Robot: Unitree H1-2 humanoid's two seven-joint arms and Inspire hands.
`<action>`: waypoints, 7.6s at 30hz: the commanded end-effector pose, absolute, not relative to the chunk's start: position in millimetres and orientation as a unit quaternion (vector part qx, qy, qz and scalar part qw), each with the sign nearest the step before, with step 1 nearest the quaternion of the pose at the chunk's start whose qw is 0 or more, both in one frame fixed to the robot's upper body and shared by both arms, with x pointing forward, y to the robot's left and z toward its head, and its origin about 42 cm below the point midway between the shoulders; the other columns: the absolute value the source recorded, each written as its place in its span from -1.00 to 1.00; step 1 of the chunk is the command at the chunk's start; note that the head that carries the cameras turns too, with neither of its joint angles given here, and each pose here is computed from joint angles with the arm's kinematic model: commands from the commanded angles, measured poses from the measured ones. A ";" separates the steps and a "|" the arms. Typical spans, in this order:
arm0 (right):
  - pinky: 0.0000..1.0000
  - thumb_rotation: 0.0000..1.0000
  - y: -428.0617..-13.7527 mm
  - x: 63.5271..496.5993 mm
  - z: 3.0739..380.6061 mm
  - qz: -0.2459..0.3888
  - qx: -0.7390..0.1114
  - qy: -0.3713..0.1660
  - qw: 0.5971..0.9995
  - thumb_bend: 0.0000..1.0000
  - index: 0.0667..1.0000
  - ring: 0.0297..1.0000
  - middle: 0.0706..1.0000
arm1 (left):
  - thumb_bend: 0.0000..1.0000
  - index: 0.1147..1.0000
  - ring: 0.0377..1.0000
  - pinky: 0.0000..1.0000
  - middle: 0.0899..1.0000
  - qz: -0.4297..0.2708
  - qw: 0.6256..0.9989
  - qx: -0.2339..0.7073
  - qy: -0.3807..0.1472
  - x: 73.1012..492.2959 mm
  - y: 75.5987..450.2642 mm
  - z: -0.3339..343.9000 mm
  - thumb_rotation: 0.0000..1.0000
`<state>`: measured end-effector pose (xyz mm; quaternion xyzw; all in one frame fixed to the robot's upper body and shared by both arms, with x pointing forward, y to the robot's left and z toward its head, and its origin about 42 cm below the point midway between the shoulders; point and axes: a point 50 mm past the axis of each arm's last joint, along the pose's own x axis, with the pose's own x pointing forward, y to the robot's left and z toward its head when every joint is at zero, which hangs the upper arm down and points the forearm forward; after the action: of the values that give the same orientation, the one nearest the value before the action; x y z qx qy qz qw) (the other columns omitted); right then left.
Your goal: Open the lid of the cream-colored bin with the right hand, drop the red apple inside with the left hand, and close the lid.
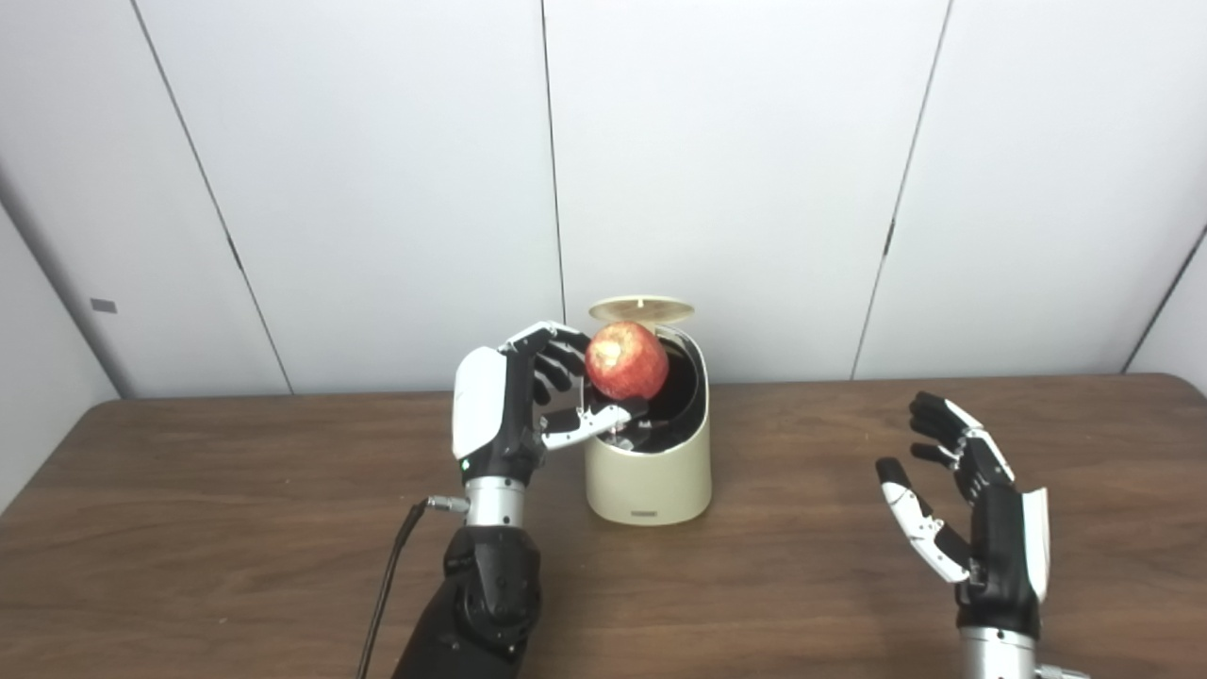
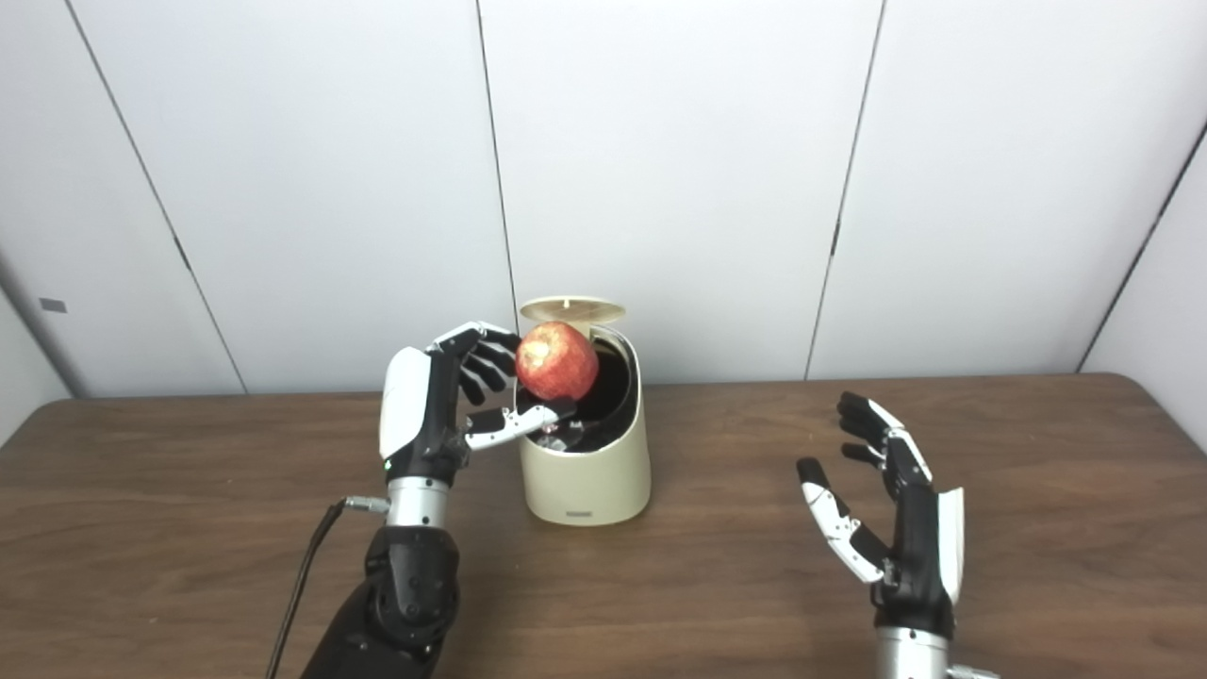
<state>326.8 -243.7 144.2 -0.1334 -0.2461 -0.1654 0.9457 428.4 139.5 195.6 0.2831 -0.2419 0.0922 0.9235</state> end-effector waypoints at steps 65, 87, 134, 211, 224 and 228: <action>0.38 -0.31 -241.6 331.2 118.7 -0.160 -0.141 -0.229 0.950 -0.55 0.50 0.52 0.51 | 0.01 -0.09 -0.22 -0.37 -0.14 0.010 0.969 0.013 -0.247 405.6 155.0 238.7 -1.00; 0.83 0.99 -238.2 338.5 311.5 -0.052 -0.317 -0.408 0.855 0.12 0.90 0.90 0.91 | -0.24 0.53 0.49 0.33 0.54 -0.045 0.966 -0.007 -0.254 335.3 252.1 203.8 0.39; 0.86 0.88 -149.3 436.6 427.8 0.198 -0.580 -0.228 0.757 0.48 1.00 1.00 1.00 | -0.14 0.55 0.53 0.44 0.58 0.017 0.988 -0.004 -0.153 311.1 246.9 115.8 0.80; 0.65 0.96 -153.3 388.6 381.8 0.270 -0.559 -0.193 0.760 0.57 0.74 0.79 0.75 | -0.19 0.45 0.47 0.36 0.48 0.002 0.985 0.017 -0.170 300.3 238.1 136.0 0.65; 0.62 0.92 -156.5 383.0 369.5 0.275 -0.559 -0.180 0.761 0.60 0.73 0.77 0.75 | -0.15 0.44 0.47 0.38 0.49 0.004 0.986 0.018 -0.165 300.7 234.4 140.7 0.64; 0.60 0.85 -157.4 382.4 364.5 0.280 -0.562 -0.181 0.756 0.55 0.70 0.75 0.72 | -0.14 0.44 0.48 0.38 0.50 0.005 0.986 0.020 -0.167 301.7 232.1 141.5 0.65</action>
<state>384.1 -155.5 351.1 -0.5537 -0.1548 0.2925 0.7641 295.7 234.8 123.9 0.0176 -0.1303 0.0047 0.9913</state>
